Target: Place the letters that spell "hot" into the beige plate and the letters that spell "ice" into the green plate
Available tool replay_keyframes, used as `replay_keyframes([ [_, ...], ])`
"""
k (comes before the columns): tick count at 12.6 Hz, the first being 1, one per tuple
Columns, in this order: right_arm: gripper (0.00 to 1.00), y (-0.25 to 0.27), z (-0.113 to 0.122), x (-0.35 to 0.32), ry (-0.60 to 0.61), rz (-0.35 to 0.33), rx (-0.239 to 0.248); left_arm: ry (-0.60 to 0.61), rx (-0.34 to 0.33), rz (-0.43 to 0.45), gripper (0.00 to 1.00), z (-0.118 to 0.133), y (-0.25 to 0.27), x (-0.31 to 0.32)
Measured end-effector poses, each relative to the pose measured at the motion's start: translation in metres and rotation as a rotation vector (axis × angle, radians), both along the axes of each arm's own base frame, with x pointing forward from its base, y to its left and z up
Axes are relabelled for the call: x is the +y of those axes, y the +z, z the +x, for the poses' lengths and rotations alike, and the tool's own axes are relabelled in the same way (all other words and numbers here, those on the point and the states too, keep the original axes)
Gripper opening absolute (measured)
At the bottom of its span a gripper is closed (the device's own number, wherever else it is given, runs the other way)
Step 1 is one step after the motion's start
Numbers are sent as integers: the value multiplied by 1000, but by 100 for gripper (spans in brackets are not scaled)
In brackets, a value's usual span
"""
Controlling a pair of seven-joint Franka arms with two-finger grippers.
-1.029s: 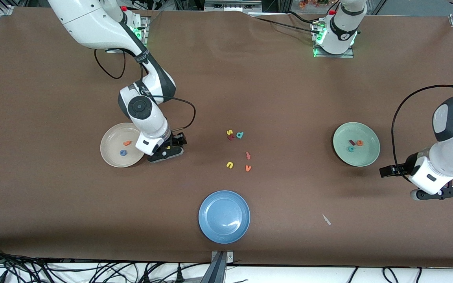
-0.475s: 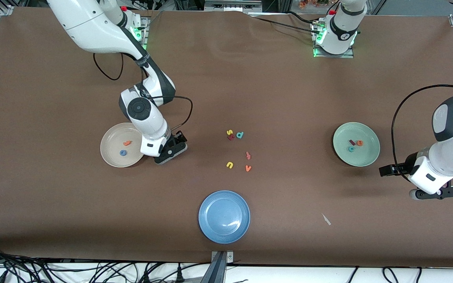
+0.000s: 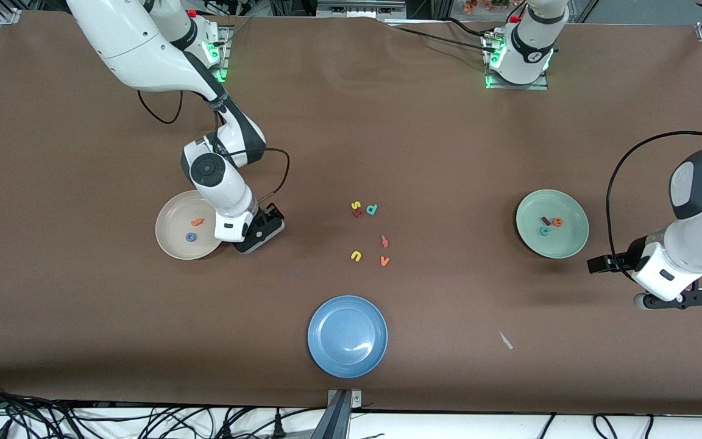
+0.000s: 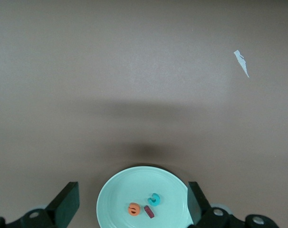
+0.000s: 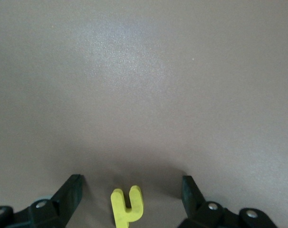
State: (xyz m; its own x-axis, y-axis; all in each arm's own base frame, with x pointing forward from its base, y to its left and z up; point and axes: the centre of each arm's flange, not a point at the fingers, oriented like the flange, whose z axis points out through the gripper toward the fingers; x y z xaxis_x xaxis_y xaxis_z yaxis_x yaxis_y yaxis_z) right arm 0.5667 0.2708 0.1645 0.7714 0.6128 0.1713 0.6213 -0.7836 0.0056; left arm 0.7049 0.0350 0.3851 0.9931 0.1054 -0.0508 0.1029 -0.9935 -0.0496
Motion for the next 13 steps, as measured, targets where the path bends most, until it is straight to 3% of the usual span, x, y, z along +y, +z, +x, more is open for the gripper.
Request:
replay_keyframes([
  [3, 93, -1, -5, -2, 6, 8, -12, 0, 1, 0, 100, 0, 0, 0],
  [8, 81, 3, -25, -9, 14, -6, 3, 0, 3, 0, 100, 0, -1, 0],
  [13, 73, 4, -26, -10, 13, -7, 4, 0, 5, 0, 100, 0, -1, 0],
])
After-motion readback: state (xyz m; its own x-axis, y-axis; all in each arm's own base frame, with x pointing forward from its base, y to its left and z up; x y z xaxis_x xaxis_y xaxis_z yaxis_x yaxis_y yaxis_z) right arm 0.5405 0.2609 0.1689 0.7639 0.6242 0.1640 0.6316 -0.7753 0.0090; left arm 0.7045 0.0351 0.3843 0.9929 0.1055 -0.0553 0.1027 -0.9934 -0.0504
